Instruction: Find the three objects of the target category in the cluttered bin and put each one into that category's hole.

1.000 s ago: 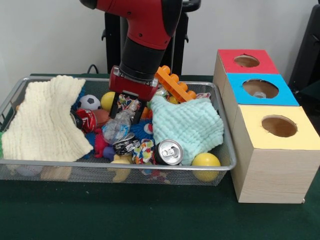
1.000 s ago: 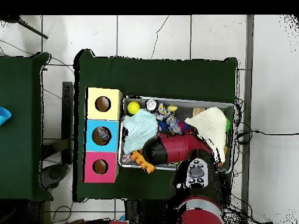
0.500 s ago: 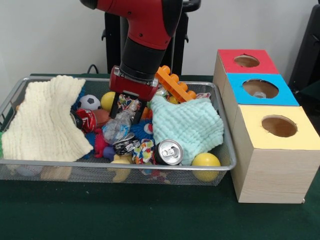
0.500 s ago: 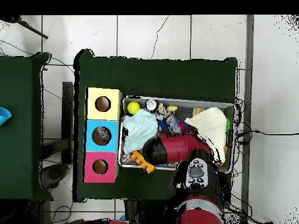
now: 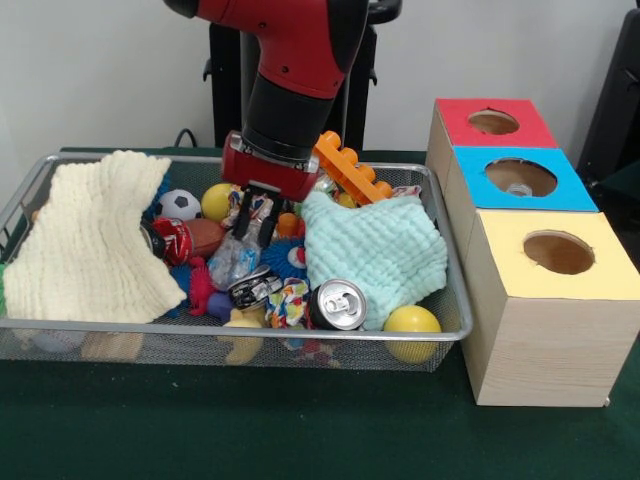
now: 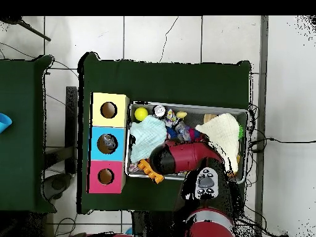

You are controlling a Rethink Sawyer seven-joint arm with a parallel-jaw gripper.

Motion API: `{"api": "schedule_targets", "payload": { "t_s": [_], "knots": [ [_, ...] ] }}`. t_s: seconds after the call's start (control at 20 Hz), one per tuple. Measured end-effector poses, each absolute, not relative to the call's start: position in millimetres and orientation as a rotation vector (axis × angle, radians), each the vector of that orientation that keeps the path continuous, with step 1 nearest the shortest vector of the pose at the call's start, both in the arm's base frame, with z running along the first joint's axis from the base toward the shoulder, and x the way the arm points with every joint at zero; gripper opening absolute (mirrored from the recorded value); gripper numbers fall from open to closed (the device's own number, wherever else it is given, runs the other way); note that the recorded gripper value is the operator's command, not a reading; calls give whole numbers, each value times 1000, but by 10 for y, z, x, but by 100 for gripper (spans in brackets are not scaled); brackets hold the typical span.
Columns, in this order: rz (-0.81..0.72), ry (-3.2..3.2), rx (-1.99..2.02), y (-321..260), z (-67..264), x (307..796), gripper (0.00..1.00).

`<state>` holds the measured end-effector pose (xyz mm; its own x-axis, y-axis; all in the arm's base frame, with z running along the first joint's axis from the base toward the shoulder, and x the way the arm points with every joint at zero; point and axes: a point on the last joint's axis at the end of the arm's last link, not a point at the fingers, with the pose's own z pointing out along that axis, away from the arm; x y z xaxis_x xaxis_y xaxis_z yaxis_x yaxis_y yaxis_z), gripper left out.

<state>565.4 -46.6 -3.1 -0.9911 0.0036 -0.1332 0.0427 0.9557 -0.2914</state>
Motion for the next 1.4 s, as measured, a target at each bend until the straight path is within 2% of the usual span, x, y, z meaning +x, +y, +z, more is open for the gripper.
{"api": "schedule_targets", "payload": {
  "t_s": [0.65, 1.4],
  "knots": [
    [-448, 2974, 29, -438, -17, 5663, 0],
    [-474, 2962, 53, -479, 263, 5767, 0]
  ]
}}
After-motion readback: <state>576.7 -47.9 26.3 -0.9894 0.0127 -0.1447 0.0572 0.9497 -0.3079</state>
